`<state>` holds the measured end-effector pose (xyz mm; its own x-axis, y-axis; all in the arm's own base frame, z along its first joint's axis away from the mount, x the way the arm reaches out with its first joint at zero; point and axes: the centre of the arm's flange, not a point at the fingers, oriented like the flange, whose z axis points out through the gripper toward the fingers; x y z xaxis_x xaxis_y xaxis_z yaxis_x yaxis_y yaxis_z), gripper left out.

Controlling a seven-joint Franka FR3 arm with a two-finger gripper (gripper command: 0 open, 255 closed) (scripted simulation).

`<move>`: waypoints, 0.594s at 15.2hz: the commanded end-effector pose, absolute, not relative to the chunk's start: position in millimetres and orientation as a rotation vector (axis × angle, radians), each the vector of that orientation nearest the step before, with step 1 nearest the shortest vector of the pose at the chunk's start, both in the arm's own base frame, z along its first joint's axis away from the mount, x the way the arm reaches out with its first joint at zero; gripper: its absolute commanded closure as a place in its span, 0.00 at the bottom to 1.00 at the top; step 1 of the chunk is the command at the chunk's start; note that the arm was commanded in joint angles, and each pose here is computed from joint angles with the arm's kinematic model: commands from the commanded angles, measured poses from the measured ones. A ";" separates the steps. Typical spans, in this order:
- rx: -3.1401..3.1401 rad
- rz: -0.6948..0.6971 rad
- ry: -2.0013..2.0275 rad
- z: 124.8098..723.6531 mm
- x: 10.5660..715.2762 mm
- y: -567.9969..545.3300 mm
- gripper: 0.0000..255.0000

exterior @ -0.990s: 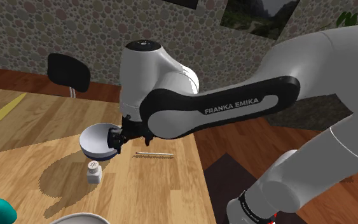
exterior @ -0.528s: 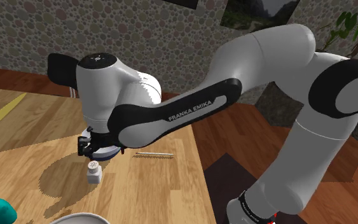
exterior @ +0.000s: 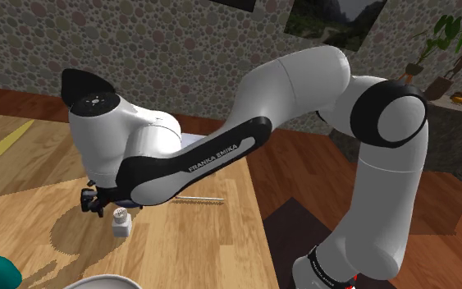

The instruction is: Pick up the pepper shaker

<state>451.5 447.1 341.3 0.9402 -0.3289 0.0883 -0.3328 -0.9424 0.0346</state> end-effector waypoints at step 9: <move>3.046 0.127 -0.520 322.7 451.5 448.8 1.00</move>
<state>451.7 448.8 323.4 0.9400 -0.3293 0.0896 -0.3333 -0.9422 0.0335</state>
